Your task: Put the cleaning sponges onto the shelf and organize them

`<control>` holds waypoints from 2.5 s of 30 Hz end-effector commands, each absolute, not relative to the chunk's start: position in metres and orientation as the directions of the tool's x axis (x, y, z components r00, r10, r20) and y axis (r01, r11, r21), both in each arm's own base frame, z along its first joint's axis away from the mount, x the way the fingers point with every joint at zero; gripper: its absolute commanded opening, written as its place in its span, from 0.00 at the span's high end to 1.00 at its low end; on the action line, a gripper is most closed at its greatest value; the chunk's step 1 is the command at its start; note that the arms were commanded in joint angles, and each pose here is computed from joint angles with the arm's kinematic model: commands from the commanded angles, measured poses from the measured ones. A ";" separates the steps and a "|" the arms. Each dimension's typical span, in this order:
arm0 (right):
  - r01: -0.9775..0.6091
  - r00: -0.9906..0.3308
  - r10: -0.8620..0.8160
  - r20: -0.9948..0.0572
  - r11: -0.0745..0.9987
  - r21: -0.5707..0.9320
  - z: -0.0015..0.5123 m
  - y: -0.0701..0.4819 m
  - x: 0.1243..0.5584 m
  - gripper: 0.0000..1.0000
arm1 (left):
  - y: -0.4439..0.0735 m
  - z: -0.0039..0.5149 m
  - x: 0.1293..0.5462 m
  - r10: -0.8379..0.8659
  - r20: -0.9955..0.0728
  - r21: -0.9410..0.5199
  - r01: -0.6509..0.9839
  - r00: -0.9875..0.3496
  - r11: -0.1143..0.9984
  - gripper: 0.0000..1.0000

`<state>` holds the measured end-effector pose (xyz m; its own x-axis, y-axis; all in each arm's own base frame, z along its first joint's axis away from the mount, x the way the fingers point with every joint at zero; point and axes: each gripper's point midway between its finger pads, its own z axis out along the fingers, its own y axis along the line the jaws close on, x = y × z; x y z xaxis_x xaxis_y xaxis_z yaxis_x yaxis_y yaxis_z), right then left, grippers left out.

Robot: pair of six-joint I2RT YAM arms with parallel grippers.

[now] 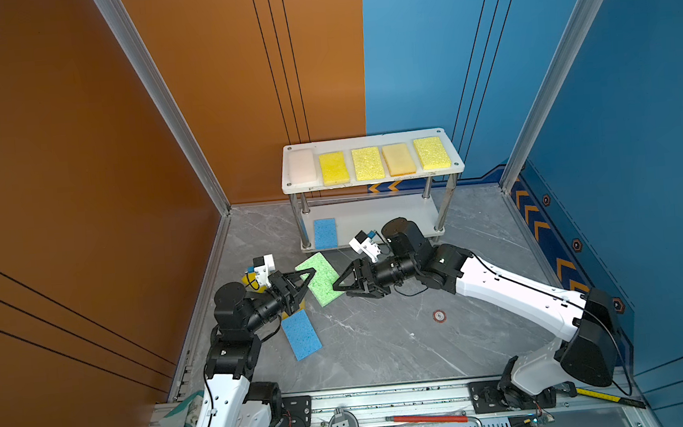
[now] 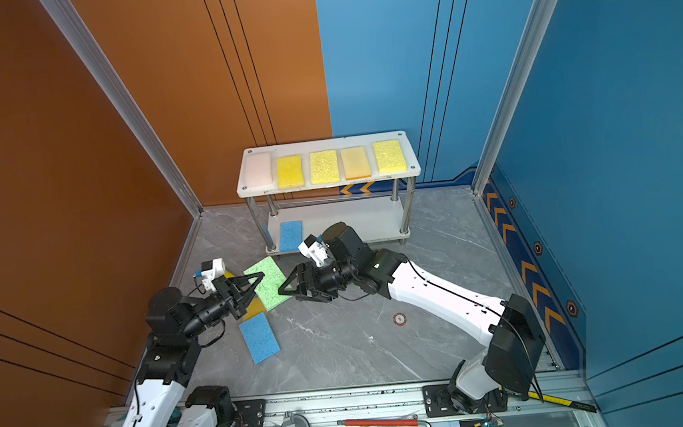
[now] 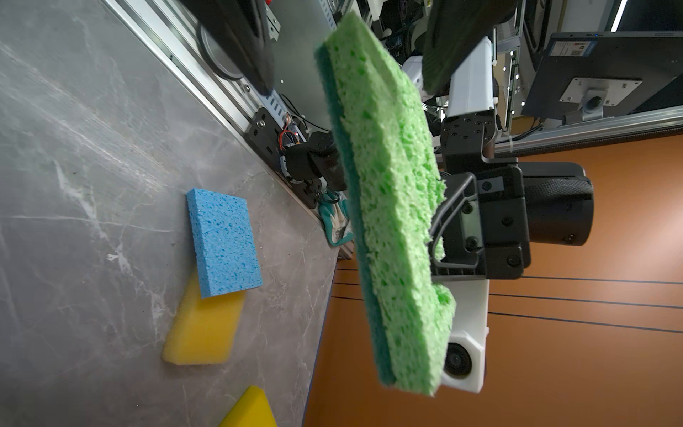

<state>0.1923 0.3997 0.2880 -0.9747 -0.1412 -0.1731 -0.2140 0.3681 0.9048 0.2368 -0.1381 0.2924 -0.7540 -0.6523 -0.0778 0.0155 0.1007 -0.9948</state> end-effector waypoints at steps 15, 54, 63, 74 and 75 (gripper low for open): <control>-0.209 -0.975 -0.124 -0.182 0.266 0.941 0.311 0.404 0.181 0.60 | -0.135 0.306 0.233 -0.655 -0.109 -0.994 0.065 -0.748 0.091 0.91; -0.067 -0.967 0.191 -0.169 0.449 0.891 0.265 0.353 0.259 0.92 | -0.120 0.264 0.213 -0.634 -0.124 -0.943 -0.109 -0.764 0.316 0.02; 0.023 -0.919 0.348 -0.186 0.519 0.854 0.215 0.330 0.346 0.93 | -0.114 0.257 0.202 -0.643 -0.088 -0.943 -0.144 -0.761 0.300 0.02; 0.049 -0.896 0.405 -0.181 0.497 0.867 0.177 0.349 0.433 0.94 | -0.111 0.263 0.188 -0.644 -0.083 -0.940 -0.154 -0.761 0.304 0.02; 0.051 -0.895 0.407 -0.181 0.498 0.866 0.175 0.349 0.438 0.94 | -0.111 0.263 0.187 -0.645 -0.083 -0.940 -0.155 -0.760 0.304 0.02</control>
